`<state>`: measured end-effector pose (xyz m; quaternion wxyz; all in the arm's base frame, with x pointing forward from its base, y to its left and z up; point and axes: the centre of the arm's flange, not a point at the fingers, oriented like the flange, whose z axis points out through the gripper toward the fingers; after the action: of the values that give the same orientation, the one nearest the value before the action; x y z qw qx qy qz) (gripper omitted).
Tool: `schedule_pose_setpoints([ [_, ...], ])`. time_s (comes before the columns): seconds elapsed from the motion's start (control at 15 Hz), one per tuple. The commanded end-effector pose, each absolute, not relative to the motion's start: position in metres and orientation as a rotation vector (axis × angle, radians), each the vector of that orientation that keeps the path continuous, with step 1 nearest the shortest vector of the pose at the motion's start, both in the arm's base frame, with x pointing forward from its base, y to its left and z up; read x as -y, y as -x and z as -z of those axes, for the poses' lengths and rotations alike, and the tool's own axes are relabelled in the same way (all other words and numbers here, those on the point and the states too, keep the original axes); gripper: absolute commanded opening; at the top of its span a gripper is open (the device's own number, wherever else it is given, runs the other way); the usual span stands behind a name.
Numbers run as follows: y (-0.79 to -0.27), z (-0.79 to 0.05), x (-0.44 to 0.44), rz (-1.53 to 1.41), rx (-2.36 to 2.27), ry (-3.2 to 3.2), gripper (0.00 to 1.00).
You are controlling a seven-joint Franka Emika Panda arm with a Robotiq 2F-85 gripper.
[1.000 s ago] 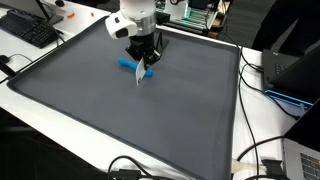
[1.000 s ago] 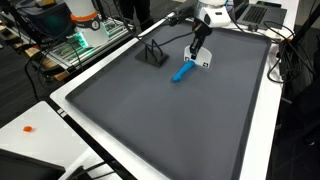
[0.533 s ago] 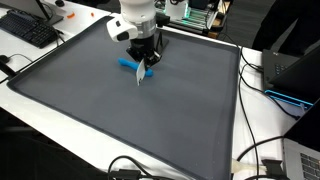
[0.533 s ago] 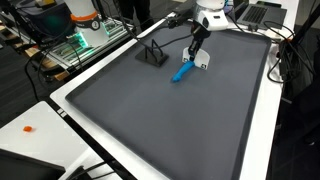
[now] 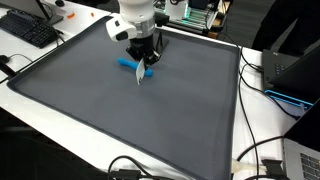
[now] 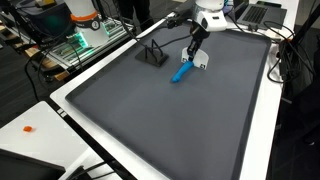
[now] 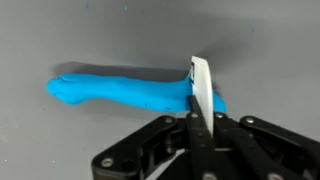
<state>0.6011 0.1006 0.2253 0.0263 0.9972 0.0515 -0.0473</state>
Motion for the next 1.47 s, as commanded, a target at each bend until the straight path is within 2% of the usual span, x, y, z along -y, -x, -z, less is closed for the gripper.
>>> schedule_pose_setpoints([
  [0.0,-0.583,-0.215,-0.088,0.26,-0.17,-3.093,0.01],
  [0.47,-0.58,-0.22,-0.094,0.302,-0.153,-3.214,0.01],
  [1.4,-0.589,-0.268,-0.073,0.133,-0.15,-3.219,0.01],
])
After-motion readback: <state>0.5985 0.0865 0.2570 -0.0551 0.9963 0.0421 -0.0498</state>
